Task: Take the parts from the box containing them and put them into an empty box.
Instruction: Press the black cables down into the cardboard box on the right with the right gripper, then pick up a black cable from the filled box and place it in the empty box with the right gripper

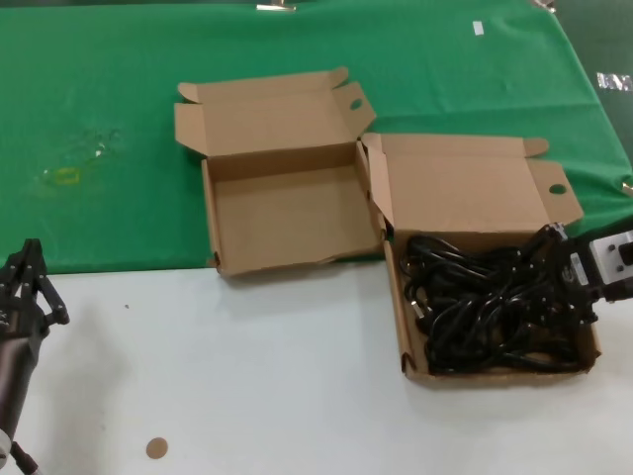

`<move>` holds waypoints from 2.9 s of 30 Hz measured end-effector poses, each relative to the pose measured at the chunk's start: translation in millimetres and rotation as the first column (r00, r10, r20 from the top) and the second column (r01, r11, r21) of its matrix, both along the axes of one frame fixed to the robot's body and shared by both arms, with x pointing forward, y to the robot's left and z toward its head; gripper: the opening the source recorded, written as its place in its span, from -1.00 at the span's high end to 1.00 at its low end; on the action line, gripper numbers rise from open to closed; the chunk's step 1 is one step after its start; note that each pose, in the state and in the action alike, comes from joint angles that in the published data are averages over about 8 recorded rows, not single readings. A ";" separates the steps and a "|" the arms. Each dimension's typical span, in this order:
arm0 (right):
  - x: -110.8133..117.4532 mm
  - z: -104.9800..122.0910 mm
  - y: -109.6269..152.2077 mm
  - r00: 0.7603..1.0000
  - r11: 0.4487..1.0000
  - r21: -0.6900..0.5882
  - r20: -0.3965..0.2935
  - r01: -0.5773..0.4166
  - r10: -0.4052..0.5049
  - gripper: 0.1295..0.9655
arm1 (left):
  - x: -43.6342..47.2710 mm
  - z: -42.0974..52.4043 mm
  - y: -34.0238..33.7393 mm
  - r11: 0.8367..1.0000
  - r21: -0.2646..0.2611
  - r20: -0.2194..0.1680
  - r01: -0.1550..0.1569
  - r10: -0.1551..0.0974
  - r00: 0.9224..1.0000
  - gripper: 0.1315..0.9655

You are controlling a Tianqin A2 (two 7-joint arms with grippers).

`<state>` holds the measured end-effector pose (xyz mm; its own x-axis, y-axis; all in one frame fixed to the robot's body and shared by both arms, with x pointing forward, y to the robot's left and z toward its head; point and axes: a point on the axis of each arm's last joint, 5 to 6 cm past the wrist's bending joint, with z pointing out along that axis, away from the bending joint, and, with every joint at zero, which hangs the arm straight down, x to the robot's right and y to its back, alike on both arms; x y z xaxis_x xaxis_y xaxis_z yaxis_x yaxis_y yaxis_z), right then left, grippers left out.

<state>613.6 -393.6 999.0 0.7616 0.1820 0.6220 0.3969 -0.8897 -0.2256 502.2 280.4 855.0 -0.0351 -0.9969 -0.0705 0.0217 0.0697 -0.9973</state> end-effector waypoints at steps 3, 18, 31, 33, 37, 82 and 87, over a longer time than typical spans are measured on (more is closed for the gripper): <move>-0.4 0.1 -0.2 1.000 1.000 -0.002 -0.001 0.003 -0.003 0.50 | 0.0 0.0 0.0 1.000 0.000 0.000 0.000 0.000 1.000 0.95; -3.2 23.4 -2.2 1.000 0.999 0.028 -0.001 0.029 -0.029 0.87 | 0.0 0.0 0.0 1.000 0.000 0.000 0.000 0.000 1.000 0.95; 13.5 66.3 19.1 0.998 0.991 0.125 0.041 0.039 -0.044 0.93 | 0.0 0.0 0.0 1.000 0.000 0.000 0.000 0.000 1.000 0.95; 17.0 69.8 27.4 0.998 0.991 0.133 0.049 0.031 -0.037 0.93 | 0.0 0.0 0.0 1.000 0.000 0.000 0.000 0.000 1.000 0.95; 25.0 73.5 50.0 0.998 0.989 0.150 0.066 0.008 -0.018 0.93 | 0.0 0.0 0.0 1.000 0.000 0.000 0.000 0.000 1.000 0.95; 121.9 24.8 219.0 0.980 0.976 0.214 0.186 0.025 -0.066 0.93 | 0.0 0.0 0.0 1.000 0.000 0.000 0.000 0.000 1.000 0.95; 129.1 22.0 218.4 0.978 0.978 0.205 0.195 0.036 -0.077 0.90 | 0.0 0.0 0.0 1.000 0.000 0.000 0.000 0.000 1.000 0.95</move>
<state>742.7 -175.1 1021.1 0.6228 -0.0009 0.7824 0.4028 -0.8569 -0.3216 502.2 280.4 855.0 -0.0351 -0.9969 -0.0707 0.0218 0.0700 -0.9973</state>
